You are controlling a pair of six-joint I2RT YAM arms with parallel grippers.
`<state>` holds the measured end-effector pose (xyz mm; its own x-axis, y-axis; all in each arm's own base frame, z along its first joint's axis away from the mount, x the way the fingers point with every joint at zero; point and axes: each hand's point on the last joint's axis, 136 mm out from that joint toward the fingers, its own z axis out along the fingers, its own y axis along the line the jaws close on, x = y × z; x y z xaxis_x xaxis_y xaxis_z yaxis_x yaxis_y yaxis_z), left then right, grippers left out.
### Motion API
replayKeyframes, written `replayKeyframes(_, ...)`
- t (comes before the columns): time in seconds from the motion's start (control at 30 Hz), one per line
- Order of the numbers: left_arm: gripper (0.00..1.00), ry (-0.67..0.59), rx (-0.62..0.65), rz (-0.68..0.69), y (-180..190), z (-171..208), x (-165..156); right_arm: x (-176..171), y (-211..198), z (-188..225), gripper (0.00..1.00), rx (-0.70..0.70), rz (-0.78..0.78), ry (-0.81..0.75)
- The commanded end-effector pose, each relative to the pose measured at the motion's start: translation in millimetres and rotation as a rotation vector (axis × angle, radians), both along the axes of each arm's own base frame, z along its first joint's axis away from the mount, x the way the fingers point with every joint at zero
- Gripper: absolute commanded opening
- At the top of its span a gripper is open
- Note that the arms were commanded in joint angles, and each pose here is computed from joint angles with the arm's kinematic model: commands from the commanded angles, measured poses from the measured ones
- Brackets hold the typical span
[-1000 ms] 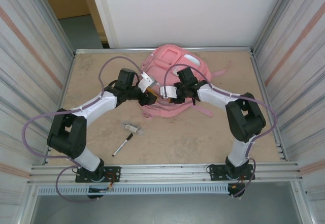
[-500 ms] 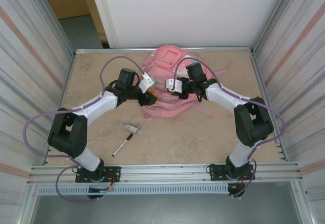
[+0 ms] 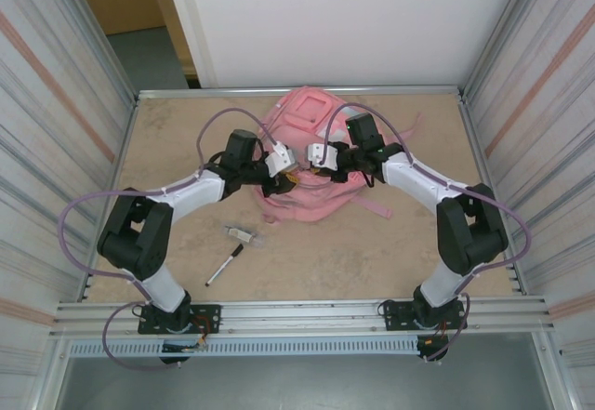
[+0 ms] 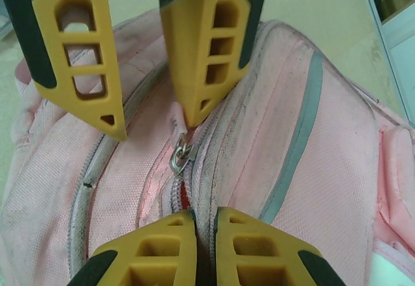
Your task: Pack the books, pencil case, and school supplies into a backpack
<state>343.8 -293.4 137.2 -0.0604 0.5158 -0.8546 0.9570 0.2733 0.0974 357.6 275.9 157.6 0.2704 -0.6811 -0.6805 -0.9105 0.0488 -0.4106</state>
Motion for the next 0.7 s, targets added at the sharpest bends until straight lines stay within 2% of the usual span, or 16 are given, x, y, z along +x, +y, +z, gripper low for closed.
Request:
replayKeyframes(0.0,0.32,-0.069,-0.003,-0.023,-6,-1,5,-22,13,32,0.0,0.098,0.065,-0.013)
replayKeyframes(0.13,0.25,-0.121,-0.017,0.011,-3,4,9,-32,17,33,0.0,0.104,0.083,-0.01)
replayKeyframes(0.3,0.21,-0.173,-0.015,-0.049,-10,5,-1,-42,20,34,0.0,0.114,0.1,-0.01)
replayKeyframes(0.4,0.01,-0.215,-0.004,-0.093,-14,3,-8,-42,19,32,0.0,0.106,0.096,-0.01)
replayKeyframes(0.57,0.0,-0.214,0.021,-0.103,-9,7,-16,-34,7,28,0.0,0.09,0.053,-0.006)
replayKeyframes(0.67,0.0,-0.165,0.051,0.018,9,6,2,-30,-3,24,0.0,0.05,0.026,-0.023)
